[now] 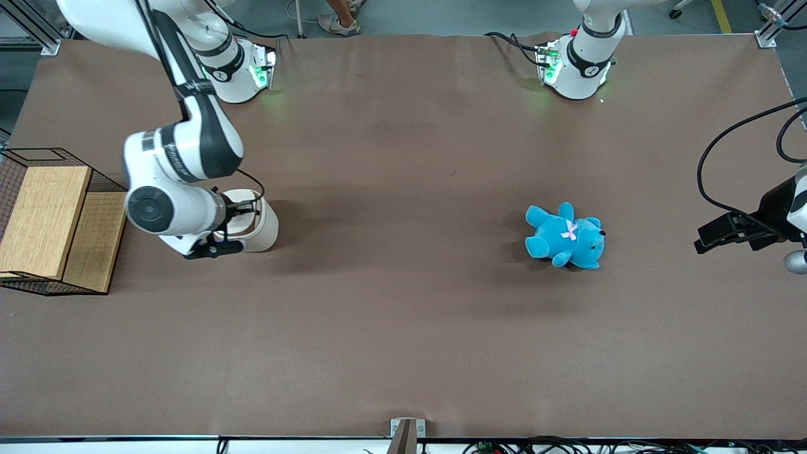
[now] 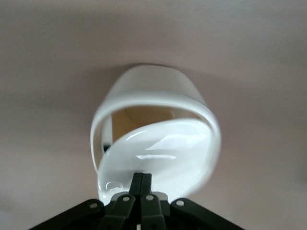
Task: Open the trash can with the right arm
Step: 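Hook the lid with the right gripper and swing it open upward, then withdraw the right gripper away from the opened trash can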
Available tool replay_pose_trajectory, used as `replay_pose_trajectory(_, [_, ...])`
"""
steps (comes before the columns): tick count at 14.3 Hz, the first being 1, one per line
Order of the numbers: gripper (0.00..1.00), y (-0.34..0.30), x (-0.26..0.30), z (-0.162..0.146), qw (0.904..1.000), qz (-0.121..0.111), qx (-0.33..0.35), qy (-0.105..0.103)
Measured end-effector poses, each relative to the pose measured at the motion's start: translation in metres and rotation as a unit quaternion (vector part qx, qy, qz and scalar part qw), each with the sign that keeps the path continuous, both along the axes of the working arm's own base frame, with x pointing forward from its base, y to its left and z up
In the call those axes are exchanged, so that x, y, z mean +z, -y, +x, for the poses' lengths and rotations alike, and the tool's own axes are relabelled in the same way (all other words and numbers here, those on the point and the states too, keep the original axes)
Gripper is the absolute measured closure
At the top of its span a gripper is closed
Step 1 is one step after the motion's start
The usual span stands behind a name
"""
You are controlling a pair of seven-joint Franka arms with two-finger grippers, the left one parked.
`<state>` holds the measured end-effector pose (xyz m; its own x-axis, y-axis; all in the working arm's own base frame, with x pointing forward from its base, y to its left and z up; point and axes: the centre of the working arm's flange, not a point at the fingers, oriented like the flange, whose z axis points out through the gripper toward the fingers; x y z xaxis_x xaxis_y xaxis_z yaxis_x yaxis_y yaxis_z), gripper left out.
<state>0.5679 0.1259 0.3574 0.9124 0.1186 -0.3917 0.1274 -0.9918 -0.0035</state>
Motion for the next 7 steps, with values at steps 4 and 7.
replay_pose_trajectory(4, [0.94, 0.051, 0.123, 0.010, 0.9986, 0.018, -0.021, 0.044])
replay_pose_trajectory(7, [0.81, 0.088, 0.174, 0.011, 0.9952, 0.031, -0.021, 0.090])
